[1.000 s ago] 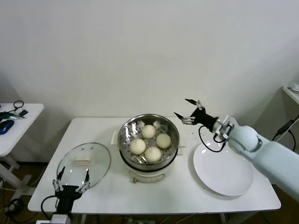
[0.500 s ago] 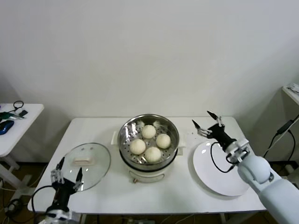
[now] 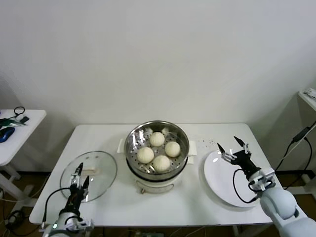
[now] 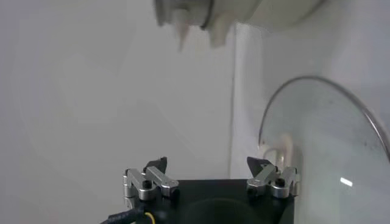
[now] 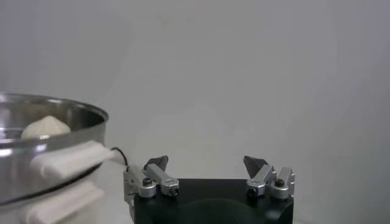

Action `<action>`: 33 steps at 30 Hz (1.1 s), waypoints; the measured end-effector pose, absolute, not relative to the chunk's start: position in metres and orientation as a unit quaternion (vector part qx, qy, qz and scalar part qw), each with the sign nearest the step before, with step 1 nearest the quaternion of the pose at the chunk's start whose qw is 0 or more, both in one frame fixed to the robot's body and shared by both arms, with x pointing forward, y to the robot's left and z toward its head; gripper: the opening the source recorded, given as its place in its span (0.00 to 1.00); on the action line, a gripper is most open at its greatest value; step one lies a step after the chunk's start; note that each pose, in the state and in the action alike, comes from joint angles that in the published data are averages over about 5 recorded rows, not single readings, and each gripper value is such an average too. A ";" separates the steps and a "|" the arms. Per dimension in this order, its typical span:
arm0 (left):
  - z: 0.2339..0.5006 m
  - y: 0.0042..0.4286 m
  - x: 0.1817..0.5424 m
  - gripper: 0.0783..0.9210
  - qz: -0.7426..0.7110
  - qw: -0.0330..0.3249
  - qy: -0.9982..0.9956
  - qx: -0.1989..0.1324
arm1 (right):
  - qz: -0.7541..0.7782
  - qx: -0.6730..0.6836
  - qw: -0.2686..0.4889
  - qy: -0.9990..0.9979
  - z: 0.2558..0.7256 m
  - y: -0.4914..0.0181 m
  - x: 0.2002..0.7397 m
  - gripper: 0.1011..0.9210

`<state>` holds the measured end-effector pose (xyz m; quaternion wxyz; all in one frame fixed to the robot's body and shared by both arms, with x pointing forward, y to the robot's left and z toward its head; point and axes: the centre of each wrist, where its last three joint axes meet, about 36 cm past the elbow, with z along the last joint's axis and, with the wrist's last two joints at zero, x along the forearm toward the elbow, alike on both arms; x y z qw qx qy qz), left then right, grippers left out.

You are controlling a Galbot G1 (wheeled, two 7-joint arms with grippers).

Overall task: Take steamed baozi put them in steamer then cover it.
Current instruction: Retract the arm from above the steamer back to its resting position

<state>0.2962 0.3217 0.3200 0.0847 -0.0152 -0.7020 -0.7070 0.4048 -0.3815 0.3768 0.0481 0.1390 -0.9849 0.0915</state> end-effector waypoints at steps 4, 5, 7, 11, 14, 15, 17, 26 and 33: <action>0.306 0.332 0.311 0.88 -0.719 0.090 -0.689 -0.016 | 0.095 0.131 0.054 -0.985 0.371 -0.386 0.397 0.88; 0.303 0.334 0.315 0.88 -0.722 0.091 -0.686 -0.016 | 0.095 0.129 0.056 -0.985 0.370 -0.387 0.396 0.88; 0.298 0.339 0.322 0.88 -0.727 0.093 -0.681 -0.015 | 0.097 0.127 0.058 -0.986 0.368 -0.388 0.394 0.88; 0.288 0.346 0.334 0.88 -0.735 0.096 -0.671 -0.015 | 0.099 0.124 0.061 -0.985 0.364 -0.388 0.391 0.88; 0.283 0.351 0.340 0.88 -0.741 0.097 -0.665 -0.017 | 0.100 0.124 0.062 -0.985 0.363 -0.387 0.389 0.88; 0.281 0.352 0.342 0.88 -0.742 0.098 -0.663 -0.017 | 0.101 0.124 0.062 -0.985 0.362 -0.387 0.389 0.88; 0.278 0.355 0.346 0.88 -0.744 0.099 -0.660 -0.016 | 0.102 0.123 0.063 -0.985 0.361 -0.388 0.388 0.88; 0.271 0.357 0.361 0.88 -0.746 0.091 -0.660 -0.010 | 0.107 0.123 0.067 -0.984 0.355 -0.390 0.385 0.88; 0.265 0.352 0.370 0.88 -0.743 0.088 -0.664 -0.006 | 0.113 0.125 0.068 -0.983 0.351 -0.389 0.385 0.88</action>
